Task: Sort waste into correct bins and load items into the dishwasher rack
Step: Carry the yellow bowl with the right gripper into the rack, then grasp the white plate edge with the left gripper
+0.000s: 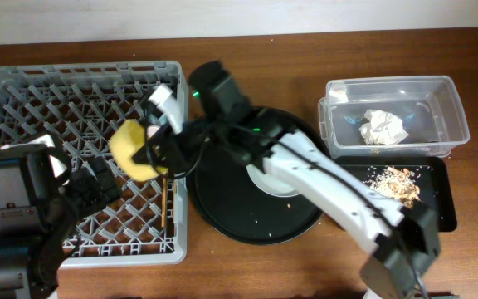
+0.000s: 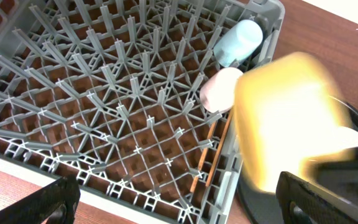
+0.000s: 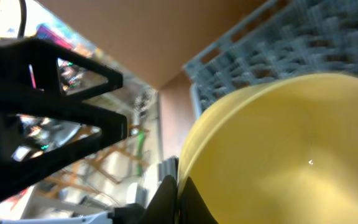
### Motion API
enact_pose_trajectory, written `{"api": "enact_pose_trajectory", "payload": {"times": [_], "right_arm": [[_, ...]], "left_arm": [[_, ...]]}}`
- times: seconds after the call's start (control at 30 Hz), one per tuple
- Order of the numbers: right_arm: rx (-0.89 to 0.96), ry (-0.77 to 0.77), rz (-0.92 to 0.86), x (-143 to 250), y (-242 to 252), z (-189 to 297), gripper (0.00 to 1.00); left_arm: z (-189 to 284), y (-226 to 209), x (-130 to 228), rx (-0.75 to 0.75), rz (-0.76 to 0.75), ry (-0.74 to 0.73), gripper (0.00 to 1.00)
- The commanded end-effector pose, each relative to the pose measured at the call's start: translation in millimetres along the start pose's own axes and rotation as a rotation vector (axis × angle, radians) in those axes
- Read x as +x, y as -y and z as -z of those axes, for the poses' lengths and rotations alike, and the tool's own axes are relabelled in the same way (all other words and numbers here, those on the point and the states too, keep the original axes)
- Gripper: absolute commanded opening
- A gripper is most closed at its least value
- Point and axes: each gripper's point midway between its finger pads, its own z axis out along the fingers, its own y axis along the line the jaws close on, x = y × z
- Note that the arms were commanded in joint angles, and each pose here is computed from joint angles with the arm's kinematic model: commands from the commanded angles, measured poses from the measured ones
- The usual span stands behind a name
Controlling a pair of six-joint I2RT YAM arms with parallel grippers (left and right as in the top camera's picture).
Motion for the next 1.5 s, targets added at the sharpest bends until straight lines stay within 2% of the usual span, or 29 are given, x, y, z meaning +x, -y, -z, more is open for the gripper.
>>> {"api": "enact_pose_trajectory", "payload": {"times": [0.0,0.13,0.23,0.5,0.63,0.77,0.83,0.93,1.07,1.1,1.17,1.23,1.3,1.37,1.47], "right_arm": [[-0.104,-0.083,-0.128,26.9,1.5,-43.8,0.04],[-0.235,-0.125,-0.222,47.8,4.8,-102.0,0.04],[-0.261,-0.15,-0.223,61.3,-5.2,-123.6,0.04],[-0.137,-0.173,-0.344,75.0,25.6,-122.7,0.04],[-0.051,-0.149,-0.428,69.6,61.9,-100.3,0.04],[0.009,-0.065,-0.477,47.4,106.6,-59.2,0.17],[0.044,-0.033,-0.487,41.3,128.4,-37.1,0.19],[0.106,-0.032,-0.548,49.0,156.7,-6.0,0.29],[0.108,0.043,-0.55,28.3,167.3,52.1,0.34],[0.149,0.058,-0.543,26.4,169.2,71.4,0.43],[0.369,0.039,-0.565,47.1,189.8,112.8,0.56],[0.711,-0.064,-0.599,89.5,214.5,165.3,0.64],[0.915,-0.169,-0.597,116.3,220.6,192.1,0.76],[1.04,-0.254,-0.618,137.1,222.8,206.4,1.0],[1.081,-0.249,-0.599,131.5,222.3,217.8,0.99]], "left_arm": [[3.2,-3.1,-2.9,-0.013,0.011,0.018,0.99],[3.2,-3.1,-2.9,-0.013,0.011,0.018,0.99],[3.2,-3.1,-2.9,-0.013,0.011,0.018,0.99],[3.2,-3.2,-2.9,-0.013,0.011,0.018,0.99],[3.2,-3.2,-2.9,-0.013,0.011,0.018,0.99],[3.2,-3.1,-2.9,-0.013,0.011,0.018,0.99],[3.2,-3.1,-2.9,-0.013,0.011,0.018,0.99],[3.2,-3.1,-2.9,-0.013,0.011,0.018,0.99],[3.2,-3.2,-2.9,-0.013,0.011,0.018,0.99],[3.2,-3.1,-2.9,-0.013,0.011,0.018,0.99],[3.2,-3.1,-2.9,-0.013,0.011,0.018,0.99],[3.2,-3.2,-2.9,-0.013,0.011,0.018,1.0],[3.2,-3.1,-2.9,-0.013,0.011,0.018,0.99],[3.2,-3.1,-2.9,-0.013,0.011,0.018,1.0],[3.2,-3.1,-2.9,-0.013,0.011,0.018,0.99]]}}
